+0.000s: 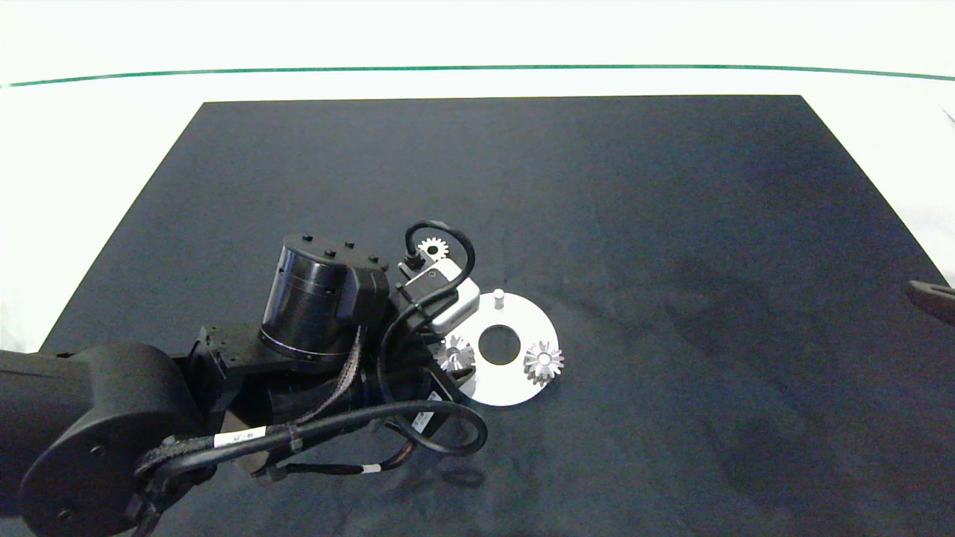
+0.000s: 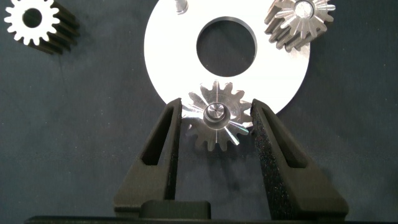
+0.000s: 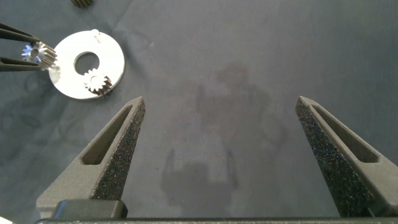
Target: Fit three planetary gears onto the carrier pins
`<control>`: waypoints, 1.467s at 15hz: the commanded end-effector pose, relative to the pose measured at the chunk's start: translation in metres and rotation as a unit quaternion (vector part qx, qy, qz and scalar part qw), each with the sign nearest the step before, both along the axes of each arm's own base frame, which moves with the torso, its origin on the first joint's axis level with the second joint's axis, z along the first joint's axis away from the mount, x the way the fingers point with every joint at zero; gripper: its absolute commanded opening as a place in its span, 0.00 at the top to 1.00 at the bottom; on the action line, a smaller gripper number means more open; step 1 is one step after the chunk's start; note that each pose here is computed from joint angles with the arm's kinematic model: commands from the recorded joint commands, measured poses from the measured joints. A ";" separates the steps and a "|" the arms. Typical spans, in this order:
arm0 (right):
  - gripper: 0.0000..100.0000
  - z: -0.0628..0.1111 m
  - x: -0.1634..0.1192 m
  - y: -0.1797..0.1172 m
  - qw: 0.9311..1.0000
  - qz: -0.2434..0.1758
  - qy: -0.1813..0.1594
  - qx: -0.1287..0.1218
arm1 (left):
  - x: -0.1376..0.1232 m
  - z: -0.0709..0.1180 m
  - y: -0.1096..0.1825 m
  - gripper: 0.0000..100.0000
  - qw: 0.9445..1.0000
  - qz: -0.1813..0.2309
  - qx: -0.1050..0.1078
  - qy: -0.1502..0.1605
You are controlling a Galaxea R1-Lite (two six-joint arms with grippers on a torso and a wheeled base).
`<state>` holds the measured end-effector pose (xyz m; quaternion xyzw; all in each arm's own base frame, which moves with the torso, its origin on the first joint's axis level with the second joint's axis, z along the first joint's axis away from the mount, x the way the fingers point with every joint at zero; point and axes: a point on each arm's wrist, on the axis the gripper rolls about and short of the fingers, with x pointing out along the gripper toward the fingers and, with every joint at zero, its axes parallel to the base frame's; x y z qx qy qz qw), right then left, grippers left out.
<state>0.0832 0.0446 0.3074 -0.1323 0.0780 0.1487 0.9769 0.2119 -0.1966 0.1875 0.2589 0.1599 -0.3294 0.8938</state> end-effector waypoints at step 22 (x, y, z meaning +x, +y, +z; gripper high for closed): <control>0.00 0.000 -0.002 -0.001 1.000 0.002 -0.003 0.001 | 0.005 0.001 0.000 0.78 1.000 0.006 0.007 -0.008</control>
